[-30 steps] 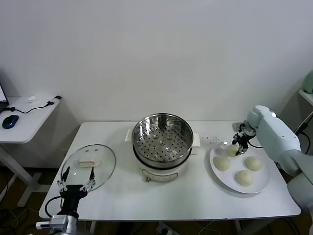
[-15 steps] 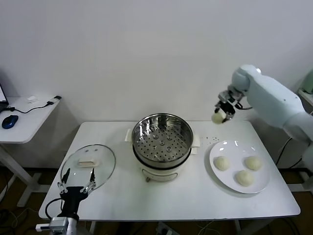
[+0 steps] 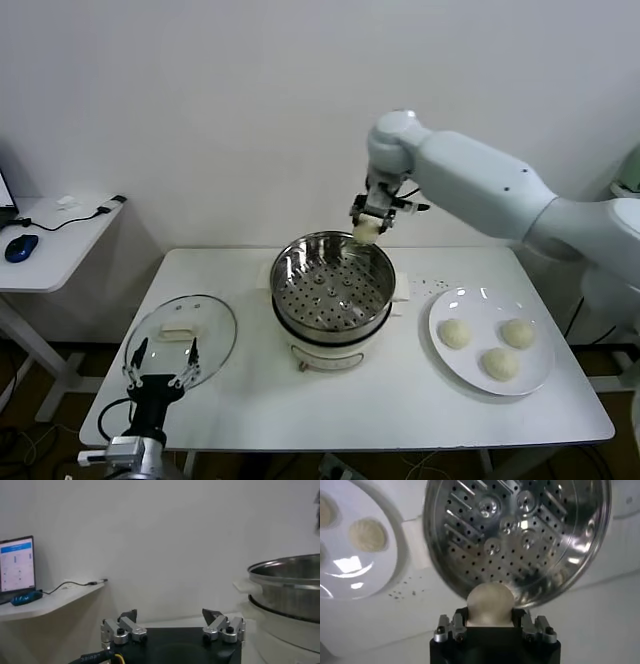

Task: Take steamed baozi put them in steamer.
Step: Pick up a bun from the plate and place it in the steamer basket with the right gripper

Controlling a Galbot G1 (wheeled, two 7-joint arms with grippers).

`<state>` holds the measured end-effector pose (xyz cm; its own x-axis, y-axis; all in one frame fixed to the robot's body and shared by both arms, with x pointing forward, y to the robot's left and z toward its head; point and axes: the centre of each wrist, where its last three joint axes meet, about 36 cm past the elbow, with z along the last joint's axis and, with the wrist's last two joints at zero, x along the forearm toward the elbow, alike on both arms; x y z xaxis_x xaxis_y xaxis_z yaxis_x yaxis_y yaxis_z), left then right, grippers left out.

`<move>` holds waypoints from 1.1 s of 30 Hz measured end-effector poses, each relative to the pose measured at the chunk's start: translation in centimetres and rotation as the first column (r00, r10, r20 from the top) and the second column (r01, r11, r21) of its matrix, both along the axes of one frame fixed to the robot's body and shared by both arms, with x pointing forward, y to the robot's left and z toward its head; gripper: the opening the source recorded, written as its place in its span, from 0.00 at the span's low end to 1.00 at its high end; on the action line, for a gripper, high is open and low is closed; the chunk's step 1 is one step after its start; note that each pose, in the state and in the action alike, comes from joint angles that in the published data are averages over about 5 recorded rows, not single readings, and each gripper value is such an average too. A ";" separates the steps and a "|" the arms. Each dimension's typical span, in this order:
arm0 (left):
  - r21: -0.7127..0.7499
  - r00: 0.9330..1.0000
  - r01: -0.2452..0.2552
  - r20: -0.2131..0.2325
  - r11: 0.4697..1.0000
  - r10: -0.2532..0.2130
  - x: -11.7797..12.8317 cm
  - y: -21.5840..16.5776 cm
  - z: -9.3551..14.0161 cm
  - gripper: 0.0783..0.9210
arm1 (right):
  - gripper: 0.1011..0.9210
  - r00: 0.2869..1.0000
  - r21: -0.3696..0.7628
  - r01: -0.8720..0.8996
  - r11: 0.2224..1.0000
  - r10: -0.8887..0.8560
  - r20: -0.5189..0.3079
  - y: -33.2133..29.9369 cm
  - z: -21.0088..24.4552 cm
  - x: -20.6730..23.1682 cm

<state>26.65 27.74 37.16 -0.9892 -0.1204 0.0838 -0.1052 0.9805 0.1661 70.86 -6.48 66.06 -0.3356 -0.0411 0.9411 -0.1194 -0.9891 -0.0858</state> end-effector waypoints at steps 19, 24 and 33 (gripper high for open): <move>0.005 1.000 -0.009 -0.013 1.000 0.009 -0.5 1.0 -0.3 0.88 | 0.61 0.996 -0.061 -0.088 0.994 0.087 -0.016 4.0 -7.5 0.8; 0.004 1.000 -0.010 -0.016 1.000 0.010 -0.5 1.0 -0.4 0.88 | 0.64 0.997 -0.065 -0.077 0.995 0.075 -0.022 3.9 -8.3 1.0; 0.004 1.000 -0.013 -0.023 1.000 0.013 -0.7 0.9 -0.6 0.88 | 0.87 0.997 -0.042 -0.069 0.997 0.068 -0.030 3.8 -8.3 1.1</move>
